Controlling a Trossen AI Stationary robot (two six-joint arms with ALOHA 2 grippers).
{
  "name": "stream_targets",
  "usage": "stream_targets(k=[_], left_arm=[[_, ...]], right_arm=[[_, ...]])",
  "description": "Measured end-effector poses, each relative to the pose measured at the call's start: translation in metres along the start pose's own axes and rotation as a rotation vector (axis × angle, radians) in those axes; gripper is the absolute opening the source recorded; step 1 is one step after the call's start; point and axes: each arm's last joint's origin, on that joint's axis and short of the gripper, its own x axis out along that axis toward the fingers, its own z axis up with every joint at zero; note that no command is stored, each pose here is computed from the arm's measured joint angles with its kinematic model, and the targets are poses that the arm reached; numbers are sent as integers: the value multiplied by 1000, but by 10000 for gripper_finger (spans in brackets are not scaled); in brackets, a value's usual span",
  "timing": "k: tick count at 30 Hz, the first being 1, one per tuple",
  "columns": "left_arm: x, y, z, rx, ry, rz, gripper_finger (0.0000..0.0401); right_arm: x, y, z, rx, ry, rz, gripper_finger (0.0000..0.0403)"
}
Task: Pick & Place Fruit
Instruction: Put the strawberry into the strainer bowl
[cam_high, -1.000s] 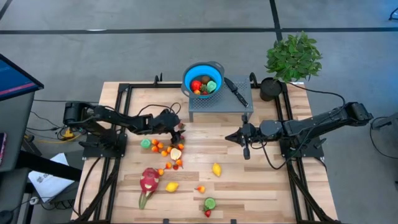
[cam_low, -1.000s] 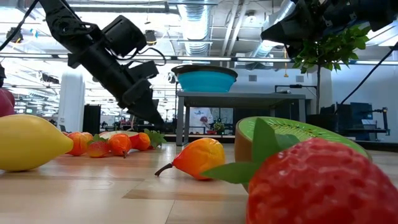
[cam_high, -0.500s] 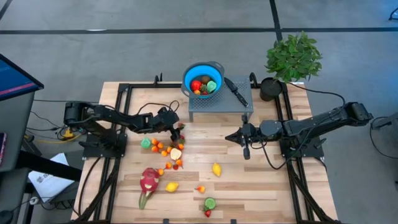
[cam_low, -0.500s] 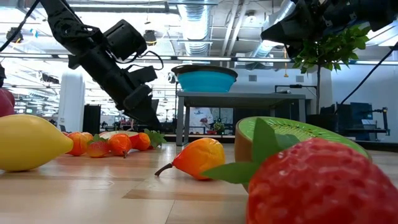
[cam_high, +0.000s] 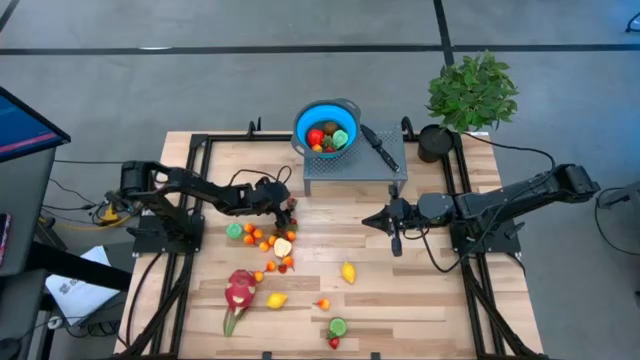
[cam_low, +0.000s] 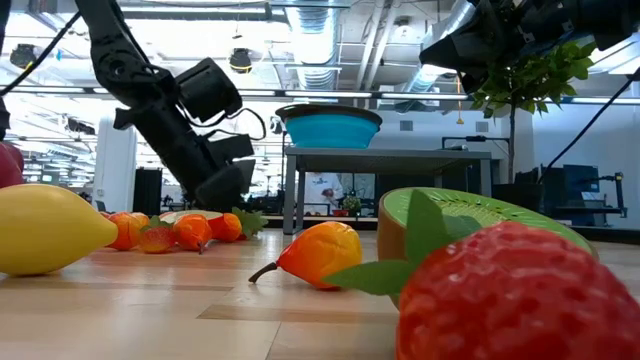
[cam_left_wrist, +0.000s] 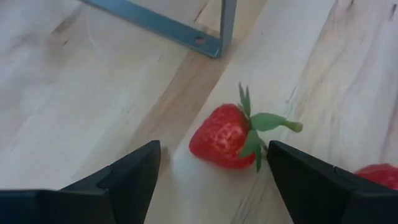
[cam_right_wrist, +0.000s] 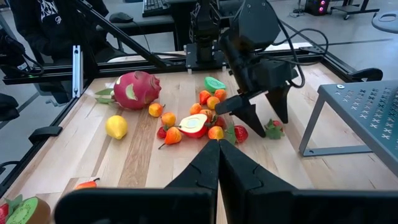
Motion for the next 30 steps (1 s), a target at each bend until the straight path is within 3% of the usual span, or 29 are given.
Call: stream_targets(k=[24,30], left_arm=[[2,-1,4,24,-47,-7,293],[2,-2,4,23,-40,-52,281]], right_arm=[[0,0,0,0,0,0,0],[0,0,0,0,0,0,0]])
